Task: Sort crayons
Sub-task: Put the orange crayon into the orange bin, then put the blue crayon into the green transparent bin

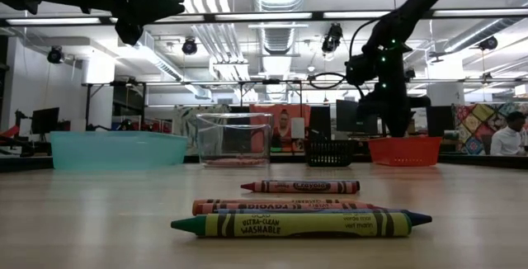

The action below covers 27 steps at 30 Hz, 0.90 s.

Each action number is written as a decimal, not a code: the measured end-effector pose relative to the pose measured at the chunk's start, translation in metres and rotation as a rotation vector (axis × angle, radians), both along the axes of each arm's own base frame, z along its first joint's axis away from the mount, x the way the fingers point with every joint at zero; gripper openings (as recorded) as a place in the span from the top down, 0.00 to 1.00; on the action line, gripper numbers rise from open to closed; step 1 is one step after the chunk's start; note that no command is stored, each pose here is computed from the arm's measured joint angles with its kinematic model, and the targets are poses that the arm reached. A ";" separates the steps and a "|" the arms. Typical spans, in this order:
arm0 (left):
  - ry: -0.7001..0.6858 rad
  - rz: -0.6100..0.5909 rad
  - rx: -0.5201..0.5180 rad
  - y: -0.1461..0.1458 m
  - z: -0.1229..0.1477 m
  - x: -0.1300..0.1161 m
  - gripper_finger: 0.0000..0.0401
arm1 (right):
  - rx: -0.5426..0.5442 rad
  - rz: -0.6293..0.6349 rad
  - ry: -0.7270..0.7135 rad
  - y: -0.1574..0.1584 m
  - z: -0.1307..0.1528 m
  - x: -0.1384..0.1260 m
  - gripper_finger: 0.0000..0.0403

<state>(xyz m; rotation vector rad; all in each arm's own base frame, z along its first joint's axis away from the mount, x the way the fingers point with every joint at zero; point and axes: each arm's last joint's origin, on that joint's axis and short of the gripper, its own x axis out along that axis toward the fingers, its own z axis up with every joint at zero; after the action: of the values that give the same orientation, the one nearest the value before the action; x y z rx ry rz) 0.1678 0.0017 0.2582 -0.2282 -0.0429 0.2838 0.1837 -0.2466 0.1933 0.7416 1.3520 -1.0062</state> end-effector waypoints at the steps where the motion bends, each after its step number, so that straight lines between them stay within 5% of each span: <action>1: 0.000 0.000 0.000 0.000 0.000 0.000 0.80 | 0.002 0.000 0.001 0.001 -0.002 0.000 0.97; 27: 0.001 0.000 0.001 0.000 0.000 0.000 0.80 | 0.015 0.000 0.010 0.006 -0.017 -0.004 0.89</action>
<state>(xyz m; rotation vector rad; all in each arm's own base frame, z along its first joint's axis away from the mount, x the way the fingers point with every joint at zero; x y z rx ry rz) 0.1678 0.0017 0.2581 -0.2267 -0.0422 0.2842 0.1792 -0.2405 0.1765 0.7490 1.3691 -1.0020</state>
